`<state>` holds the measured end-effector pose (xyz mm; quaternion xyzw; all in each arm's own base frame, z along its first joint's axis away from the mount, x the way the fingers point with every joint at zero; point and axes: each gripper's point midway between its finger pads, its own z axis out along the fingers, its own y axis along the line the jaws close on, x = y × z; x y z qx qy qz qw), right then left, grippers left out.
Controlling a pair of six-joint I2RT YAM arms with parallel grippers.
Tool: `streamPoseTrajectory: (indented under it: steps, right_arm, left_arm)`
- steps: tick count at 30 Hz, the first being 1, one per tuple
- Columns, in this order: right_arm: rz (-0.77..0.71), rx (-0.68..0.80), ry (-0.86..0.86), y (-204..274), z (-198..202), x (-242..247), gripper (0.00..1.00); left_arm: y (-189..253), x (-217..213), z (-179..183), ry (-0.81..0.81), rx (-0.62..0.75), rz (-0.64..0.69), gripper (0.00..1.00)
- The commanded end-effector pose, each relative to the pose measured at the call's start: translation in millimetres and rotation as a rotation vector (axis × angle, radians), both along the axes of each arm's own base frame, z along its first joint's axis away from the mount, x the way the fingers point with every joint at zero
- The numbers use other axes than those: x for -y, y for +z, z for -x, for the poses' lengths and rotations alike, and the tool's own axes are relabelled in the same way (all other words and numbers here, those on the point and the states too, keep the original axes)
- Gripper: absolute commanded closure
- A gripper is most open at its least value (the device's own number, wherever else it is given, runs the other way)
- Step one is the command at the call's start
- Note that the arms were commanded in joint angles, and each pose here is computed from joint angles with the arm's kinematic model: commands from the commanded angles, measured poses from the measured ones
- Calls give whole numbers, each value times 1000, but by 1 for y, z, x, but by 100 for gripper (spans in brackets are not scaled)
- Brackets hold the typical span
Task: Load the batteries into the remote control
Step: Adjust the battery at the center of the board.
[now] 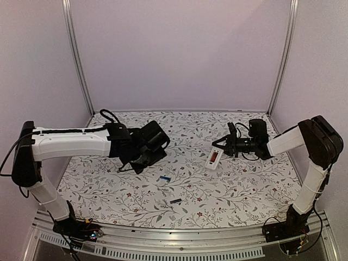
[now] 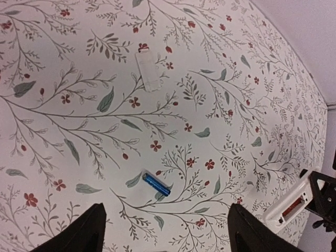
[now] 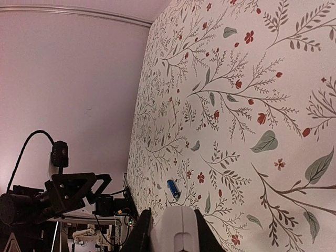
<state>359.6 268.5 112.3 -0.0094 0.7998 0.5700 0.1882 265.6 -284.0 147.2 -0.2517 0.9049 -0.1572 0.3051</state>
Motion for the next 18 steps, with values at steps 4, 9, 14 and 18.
streamPoseTrajectory:
  steps: [4,9,14,18]
  right_arm:
    - [49,8,-35,-3,-1,20,100]
    - [69,24,-34,-2,2,23,100]
    - [76,31,-31,-1,3,24,100]
    - [77,32,-28,-1,3,24,100]
  left_arm:
    - [-53,24,23,134,-265,-67,31]
    - [-74,31,25,189,-309,-34,40]
    - [-97,44,26,203,-356,3,46]
    - [-104,50,22,207,-361,5,48]
